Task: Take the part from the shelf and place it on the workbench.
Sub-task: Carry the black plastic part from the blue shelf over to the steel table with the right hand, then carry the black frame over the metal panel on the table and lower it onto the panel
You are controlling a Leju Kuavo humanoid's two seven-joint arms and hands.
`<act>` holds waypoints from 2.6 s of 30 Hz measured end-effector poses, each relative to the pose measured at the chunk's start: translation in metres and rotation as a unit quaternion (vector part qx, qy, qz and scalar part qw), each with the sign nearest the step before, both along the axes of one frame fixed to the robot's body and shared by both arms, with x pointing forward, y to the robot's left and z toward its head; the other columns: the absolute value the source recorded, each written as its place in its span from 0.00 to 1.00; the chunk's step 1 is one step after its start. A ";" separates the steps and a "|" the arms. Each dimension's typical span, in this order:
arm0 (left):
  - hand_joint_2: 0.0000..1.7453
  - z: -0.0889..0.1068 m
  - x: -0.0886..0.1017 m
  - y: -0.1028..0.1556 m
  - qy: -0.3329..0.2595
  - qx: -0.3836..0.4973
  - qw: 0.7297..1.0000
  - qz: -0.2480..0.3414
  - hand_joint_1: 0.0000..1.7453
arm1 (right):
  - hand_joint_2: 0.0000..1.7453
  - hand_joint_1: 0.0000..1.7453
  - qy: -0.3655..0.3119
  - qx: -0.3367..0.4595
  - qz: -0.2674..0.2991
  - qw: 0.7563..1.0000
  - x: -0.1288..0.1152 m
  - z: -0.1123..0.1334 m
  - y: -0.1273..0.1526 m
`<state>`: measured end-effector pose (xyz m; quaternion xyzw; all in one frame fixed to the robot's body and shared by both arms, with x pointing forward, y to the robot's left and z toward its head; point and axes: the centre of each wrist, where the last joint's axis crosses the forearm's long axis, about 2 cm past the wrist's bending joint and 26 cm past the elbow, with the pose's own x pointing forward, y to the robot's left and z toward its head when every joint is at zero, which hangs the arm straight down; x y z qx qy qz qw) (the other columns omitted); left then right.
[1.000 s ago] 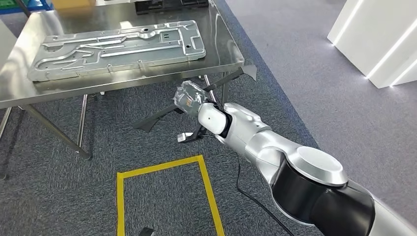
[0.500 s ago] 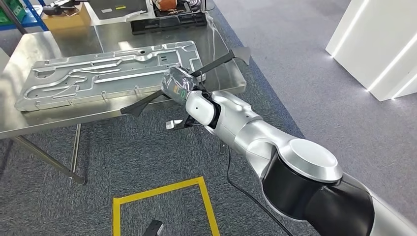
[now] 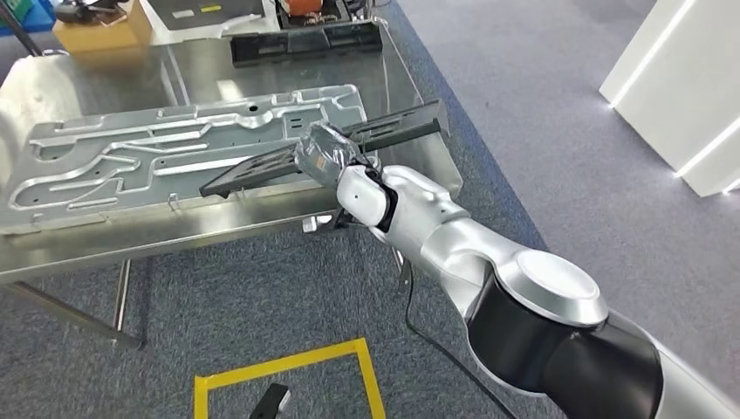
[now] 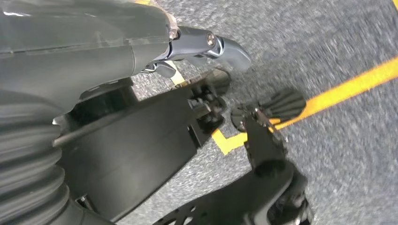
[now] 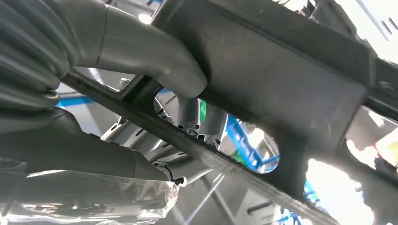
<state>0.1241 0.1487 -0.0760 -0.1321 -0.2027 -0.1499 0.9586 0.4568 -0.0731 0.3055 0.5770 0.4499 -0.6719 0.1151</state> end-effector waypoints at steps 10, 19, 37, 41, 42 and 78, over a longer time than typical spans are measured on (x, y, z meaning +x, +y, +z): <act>1.00 -0.001 0.000 0.002 0.000 0.004 1.000 0.002 0.00 | 1.00 1.00 0.023 0.011 0.017 1.000 -0.006 -0.023 -0.001; 1.00 0.002 0.006 0.000 -0.009 0.007 1.000 0.000 0.00 | 1.00 1.00 0.051 0.071 0.065 0.994 -0.018 -0.042 0.006; 1.00 0.002 0.006 -0.001 -0.022 0.007 1.000 0.004 0.00 | 1.00 1.00 0.201 0.267 0.112 0.936 -0.058 -0.103 0.021; 1.00 0.002 0.006 0.000 -0.023 0.009 1.000 0.006 0.00 | 1.00 1.00 0.213 0.279 0.118 0.929 -0.063 -0.108 0.024; 1.00 0.002 0.006 0.000 -0.023 0.010 1.000 0.008 0.00 | 1.00 1.00 0.218 0.285 0.119 0.926 -0.066 -0.112 0.026; 0.00 0.002 0.007 0.001 -0.016 0.024 0.999 0.025 0.00 | 0.00 0.00 0.282 0.243 0.098 0.923 -0.091 -0.119 0.045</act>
